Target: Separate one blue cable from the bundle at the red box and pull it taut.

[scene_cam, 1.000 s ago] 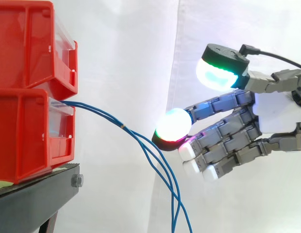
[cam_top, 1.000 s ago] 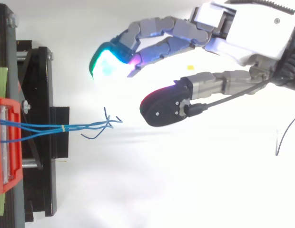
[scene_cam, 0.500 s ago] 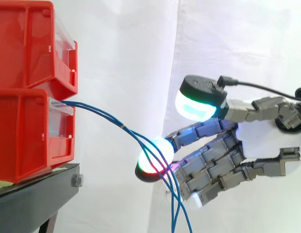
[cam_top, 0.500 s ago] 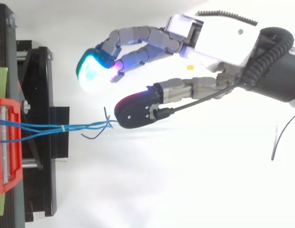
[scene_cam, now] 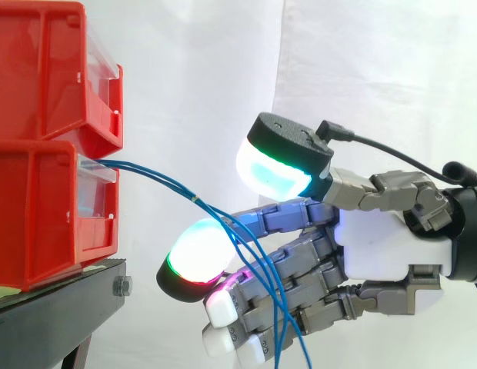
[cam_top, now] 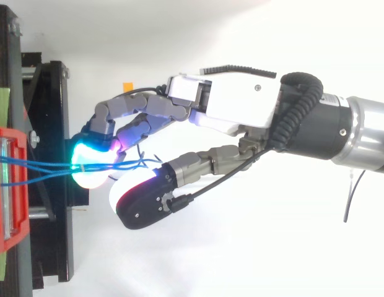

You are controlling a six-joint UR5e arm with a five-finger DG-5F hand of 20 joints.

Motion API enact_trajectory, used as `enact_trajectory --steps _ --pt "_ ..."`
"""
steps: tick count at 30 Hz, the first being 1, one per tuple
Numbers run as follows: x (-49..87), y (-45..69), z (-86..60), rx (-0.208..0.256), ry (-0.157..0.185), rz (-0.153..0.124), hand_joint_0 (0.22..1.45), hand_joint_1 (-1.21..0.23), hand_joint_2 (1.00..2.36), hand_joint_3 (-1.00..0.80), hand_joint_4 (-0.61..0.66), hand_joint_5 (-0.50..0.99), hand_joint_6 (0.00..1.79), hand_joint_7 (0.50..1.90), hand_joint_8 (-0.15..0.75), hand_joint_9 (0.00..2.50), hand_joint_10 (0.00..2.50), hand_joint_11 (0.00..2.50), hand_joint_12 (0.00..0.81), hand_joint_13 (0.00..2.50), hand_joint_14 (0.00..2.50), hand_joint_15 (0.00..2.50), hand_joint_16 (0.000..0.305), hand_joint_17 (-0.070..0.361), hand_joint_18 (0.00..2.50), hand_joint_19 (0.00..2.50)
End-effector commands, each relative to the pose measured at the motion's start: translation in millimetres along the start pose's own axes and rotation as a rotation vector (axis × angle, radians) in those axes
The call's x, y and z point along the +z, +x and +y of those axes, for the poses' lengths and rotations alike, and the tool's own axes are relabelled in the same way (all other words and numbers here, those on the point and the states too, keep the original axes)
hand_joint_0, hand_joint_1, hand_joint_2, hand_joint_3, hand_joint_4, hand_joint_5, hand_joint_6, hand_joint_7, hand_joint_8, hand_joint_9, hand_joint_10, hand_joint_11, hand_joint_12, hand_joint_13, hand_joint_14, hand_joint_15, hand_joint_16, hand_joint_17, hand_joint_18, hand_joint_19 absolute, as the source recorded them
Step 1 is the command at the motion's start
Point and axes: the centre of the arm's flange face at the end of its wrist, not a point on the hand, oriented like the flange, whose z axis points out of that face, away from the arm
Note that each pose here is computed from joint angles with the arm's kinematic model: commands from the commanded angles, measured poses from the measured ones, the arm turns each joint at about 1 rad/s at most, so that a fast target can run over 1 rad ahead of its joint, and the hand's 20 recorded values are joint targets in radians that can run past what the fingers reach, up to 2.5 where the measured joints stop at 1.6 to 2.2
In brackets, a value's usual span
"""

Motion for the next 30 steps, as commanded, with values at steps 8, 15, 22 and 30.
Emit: enact_trajectory --steps 8,15,22,30 --pt "8.0 -0.4 -13.2 0.072 -0.037 0.025 0.54 -0.59 1.0 -0.48 0.17 -0.17 0.5 1.18 0.291 0.7 0.02 0.64 0.362 0.67 0.02 0.47 0.039 0.088 0.45 0.57" --pt "14.9 2.0 -19.4 0.105 -0.069 0.033 0.54 -0.6 1.0 -0.47 0.17 -0.17 0.5 1.21 0.292 0.71 0.02 0.65 0.366 0.7 0.02 0.5 0.039 0.089 0.46 0.59" --pt "16.5 -1.1 -18.0 0.107 -0.078 0.031 0.57 -0.62 1.01 -0.4 0.15 -0.16 0.51 1.25 0.285 0.73 0.02 0.68 0.358 0.73 0.02 0.54 0.039 0.088 0.49 0.62" --pt "17.9 0.5 -14.7 0.109 -0.085 0.038 0.6 -0.66 1.01 -0.34 0.14 -0.18 0.61 1.13 0.286 0.75 0.02 0.71 0.359 0.75 0.02 0.56 0.039 0.087 0.52 0.64"
